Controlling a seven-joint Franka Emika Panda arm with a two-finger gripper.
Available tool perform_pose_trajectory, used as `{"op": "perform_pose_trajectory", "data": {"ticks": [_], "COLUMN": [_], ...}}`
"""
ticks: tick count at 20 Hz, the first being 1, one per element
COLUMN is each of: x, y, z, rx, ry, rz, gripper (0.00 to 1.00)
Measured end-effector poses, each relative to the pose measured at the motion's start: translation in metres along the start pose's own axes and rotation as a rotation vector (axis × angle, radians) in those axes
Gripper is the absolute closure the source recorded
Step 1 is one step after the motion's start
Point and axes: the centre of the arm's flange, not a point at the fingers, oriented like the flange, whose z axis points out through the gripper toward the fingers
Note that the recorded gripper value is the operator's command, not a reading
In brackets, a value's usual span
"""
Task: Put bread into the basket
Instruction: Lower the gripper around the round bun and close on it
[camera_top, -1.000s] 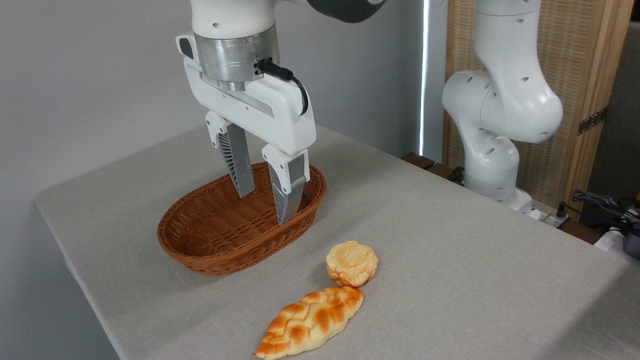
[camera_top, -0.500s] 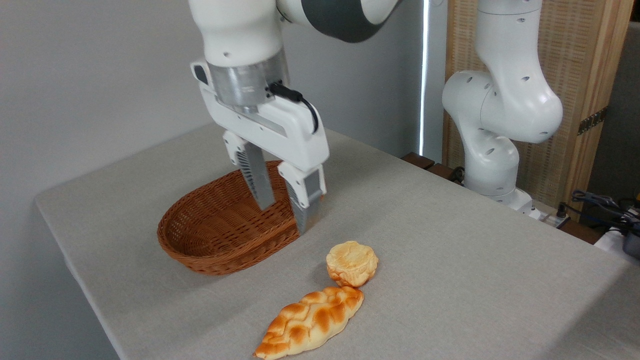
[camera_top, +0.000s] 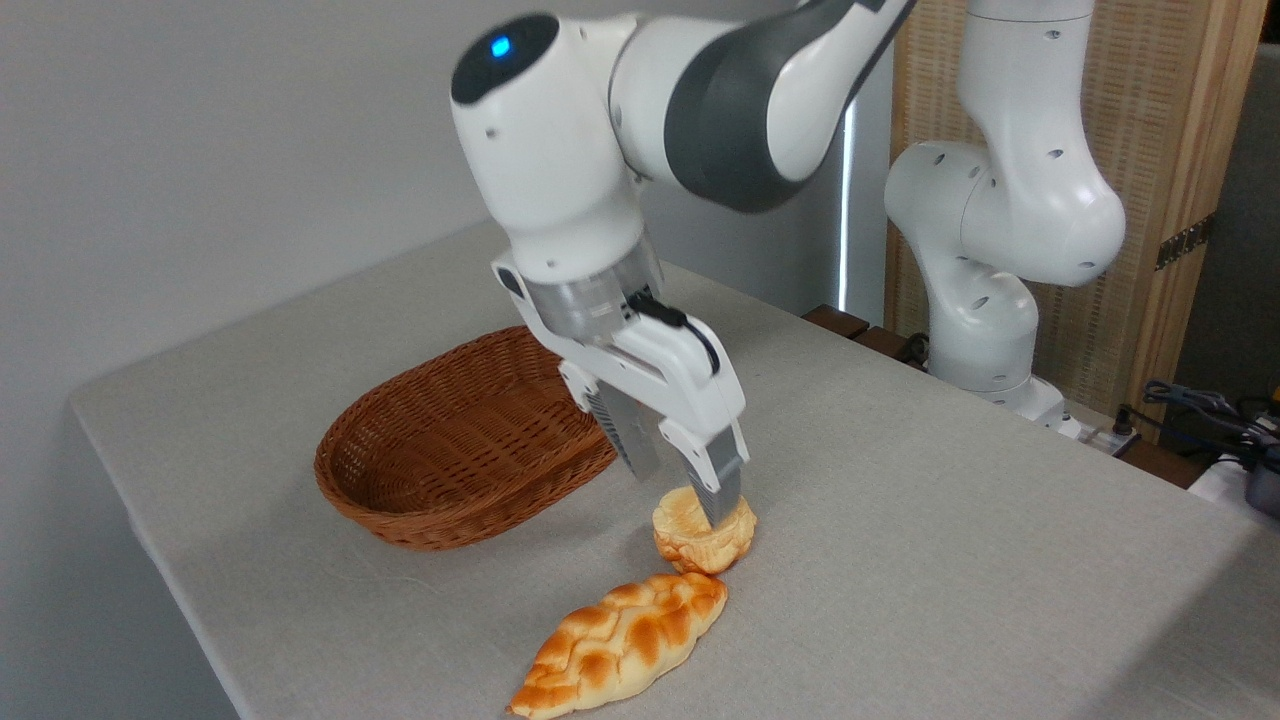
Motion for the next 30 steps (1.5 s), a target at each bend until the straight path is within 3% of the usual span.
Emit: {"op": "perform_pose_trajectory", "data": {"ticks": [13, 14, 16, 17, 30], "x": [0.001, 0.002, 0.003, 0.004, 0.003], "y": [0.000, 0.001, 0.001, 0.001, 0.000], "z": [0.045, 0.047, 0.048, 0.048, 0.048], "rx": [-0.003, -0.005, -0.005, -0.003, 0.000], "ry": [-0.036, -0.038, -0.040, -0.039, -0.036], "rz": [0.021, 0.022, 0.030, 0.037, 0.040], "gripper": [0.02, 0.12, 0.41, 0.50, 0.50]}}
